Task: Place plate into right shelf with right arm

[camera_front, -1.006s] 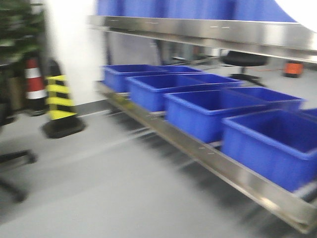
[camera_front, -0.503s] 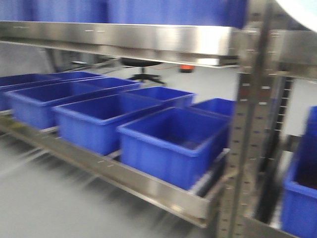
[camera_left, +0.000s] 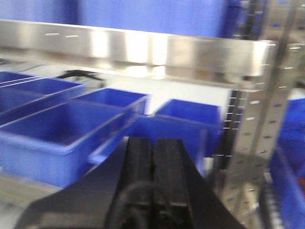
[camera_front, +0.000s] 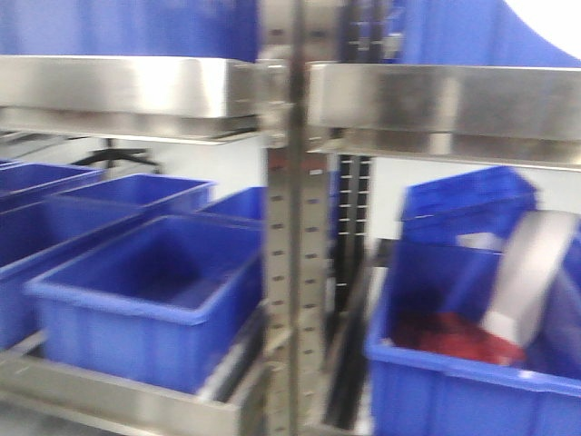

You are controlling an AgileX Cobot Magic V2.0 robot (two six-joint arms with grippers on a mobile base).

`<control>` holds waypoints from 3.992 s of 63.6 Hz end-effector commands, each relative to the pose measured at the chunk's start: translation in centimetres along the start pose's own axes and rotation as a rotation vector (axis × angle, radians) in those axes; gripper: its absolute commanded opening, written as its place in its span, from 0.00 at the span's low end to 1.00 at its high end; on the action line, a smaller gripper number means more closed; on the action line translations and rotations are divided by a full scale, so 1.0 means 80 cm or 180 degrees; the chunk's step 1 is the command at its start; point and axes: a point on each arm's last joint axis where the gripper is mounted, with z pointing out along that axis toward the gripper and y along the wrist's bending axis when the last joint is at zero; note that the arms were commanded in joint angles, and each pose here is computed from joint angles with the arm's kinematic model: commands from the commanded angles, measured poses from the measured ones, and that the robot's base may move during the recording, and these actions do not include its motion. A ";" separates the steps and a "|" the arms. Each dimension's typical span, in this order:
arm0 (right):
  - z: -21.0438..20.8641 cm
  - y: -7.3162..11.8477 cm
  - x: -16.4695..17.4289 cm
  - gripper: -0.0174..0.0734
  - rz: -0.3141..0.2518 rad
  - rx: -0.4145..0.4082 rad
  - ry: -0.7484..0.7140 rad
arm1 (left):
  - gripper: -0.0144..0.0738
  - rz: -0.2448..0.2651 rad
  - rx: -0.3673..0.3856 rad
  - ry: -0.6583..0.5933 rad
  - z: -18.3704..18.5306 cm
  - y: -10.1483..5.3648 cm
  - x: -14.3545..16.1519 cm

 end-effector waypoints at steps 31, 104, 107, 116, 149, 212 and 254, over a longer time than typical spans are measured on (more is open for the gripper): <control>-0.002 -0.002 -0.023 0.26 -0.0009 0.0072 -0.0389 | 0.02 -0.0049 -0.0038 -0.0283 -0.001 0.001 -0.006; -0.002 -0.002 -0.023 0.26 -0.0009 0.0072 -0.0389 | 0.02 -0.0049 -0.0038 -0.0283 -0.001 0.001 -0.006; -0.002 -0.002 -0.023 0.26 -0.0009 0.0072 -0.0389 | 0.02 -0.0049 -0.0038 -0.0283 -0.001 0.001 -0.006; -0.002 -0.002 -0.023 0.26 -0.0009 0.0072 -0.0389 | 0.02 -0.0049 -0.0038 -0.0283 -0.001 0.001 -0.006; -0.002 -0.002 -0.023 0.26 -0.0009 0.0073 -0.0393 | 0.02 -0.0049 -0.0038 -0.0283 -0.001 0.001 -0.006; -0.022 0.009 -0.100 0.26 0.0395 -0.0161 -0.0710 | 0.02 -0.0049 -0.0038 -0.0283 -0.001 0.001 -0.006; 0.122 0.007 -0.209 0.26 0.0445 -0.0149 -0.0603 | 0.02 -0.0049 -0.0038 -0.0283 -0.001 0.001 -0.006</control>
